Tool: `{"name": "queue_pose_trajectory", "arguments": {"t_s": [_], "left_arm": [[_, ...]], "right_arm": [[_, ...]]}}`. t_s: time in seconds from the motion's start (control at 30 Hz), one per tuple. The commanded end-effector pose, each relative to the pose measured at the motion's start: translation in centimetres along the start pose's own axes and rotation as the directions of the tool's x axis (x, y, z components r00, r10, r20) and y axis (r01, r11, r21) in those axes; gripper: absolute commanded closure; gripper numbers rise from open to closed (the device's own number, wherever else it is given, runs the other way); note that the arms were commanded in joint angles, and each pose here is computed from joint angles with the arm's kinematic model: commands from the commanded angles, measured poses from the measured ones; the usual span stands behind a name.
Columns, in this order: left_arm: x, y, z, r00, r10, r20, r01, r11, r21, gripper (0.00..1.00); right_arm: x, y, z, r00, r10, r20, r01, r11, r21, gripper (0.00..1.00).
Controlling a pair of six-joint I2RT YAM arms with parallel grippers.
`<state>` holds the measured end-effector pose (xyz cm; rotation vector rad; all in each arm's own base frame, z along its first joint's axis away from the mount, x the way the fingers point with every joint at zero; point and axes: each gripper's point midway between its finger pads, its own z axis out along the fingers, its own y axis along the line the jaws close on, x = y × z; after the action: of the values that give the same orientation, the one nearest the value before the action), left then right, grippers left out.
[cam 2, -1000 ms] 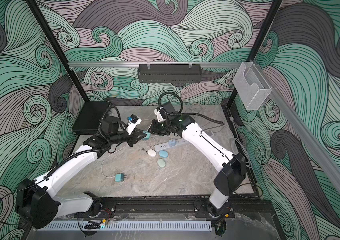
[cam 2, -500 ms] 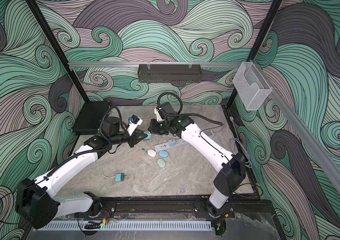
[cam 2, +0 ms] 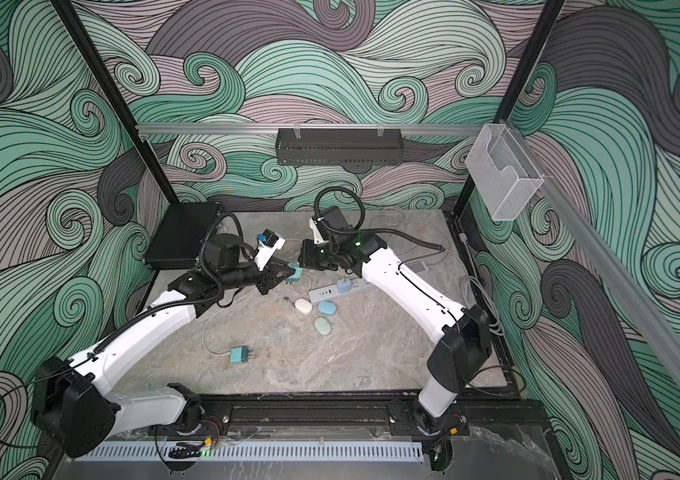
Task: Charge the bluetooth headset
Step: Pick up the plug from the center of the board.
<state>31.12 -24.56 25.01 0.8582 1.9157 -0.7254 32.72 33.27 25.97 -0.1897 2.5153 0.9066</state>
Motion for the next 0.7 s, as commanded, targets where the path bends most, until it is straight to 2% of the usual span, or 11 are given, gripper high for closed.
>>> {"name": "queue_pose_trajectory", "arguments": {"t_s": [0.0,0.07,0.13,0.23,0.33,0.53,0.67], "left_arm": [[-3.9,-0.2,-0.5,0.995,0.033,0.093,-0.033,0.999,-0.001,0.89],[-4.0,-0.1,-0.6,0.995,0.035,0.089,-0.034,0.999,-0.01,0.82],[-4.2,0.1,-0.8,0.995,0.034,0.09,-0.032,0.999,-0.024,0.67],[-4.2,0.3,-1.1,0.997,0.007,0.082,-0.004,0.999,-0.041,0.53],[-3.7,0.2,-1.6,0.998,-0.036,0.056,0.039,0.998,-0.054,0.44],[-1.7,-0.5,-2.2,0.996,-0.09,0.013,0.09,0.995,-0.038,0.41],[-0.2,-0.6,-2.5,0.995,-0.102,-0.003,0.102,0.994,-0.046,0.41]], "right_arm": [[-0.4,0.3,-0.1,1.0,-0.023,0.019,0.023,1.0,-0.001,1.0],[-0.8,0.3,-0.3,0.999,-0.035,0.029,0.035,0.999,-0.001,1.0],[-1.4,0.1,-0.8,0.998,-0.05,0.047,0.05,0.999,0.004,1.0],[-2.5,-0.8,-1.7,0.993,-0.087,0.077,0.085,0.996,0.02,1.0],[-3.9,-2.6,-2.8,0.985,-0.127,0.113,0.122,0.991,0.056,1.0],[-7.3,-8.3,-5.2,0.964,-0.168,0.207,0.139,0.979,0.149,1.0],[-8.6,-12.6,-6.0,0.934,-0.255,0.252,0.197,0.952,0.235,1.0]]}}
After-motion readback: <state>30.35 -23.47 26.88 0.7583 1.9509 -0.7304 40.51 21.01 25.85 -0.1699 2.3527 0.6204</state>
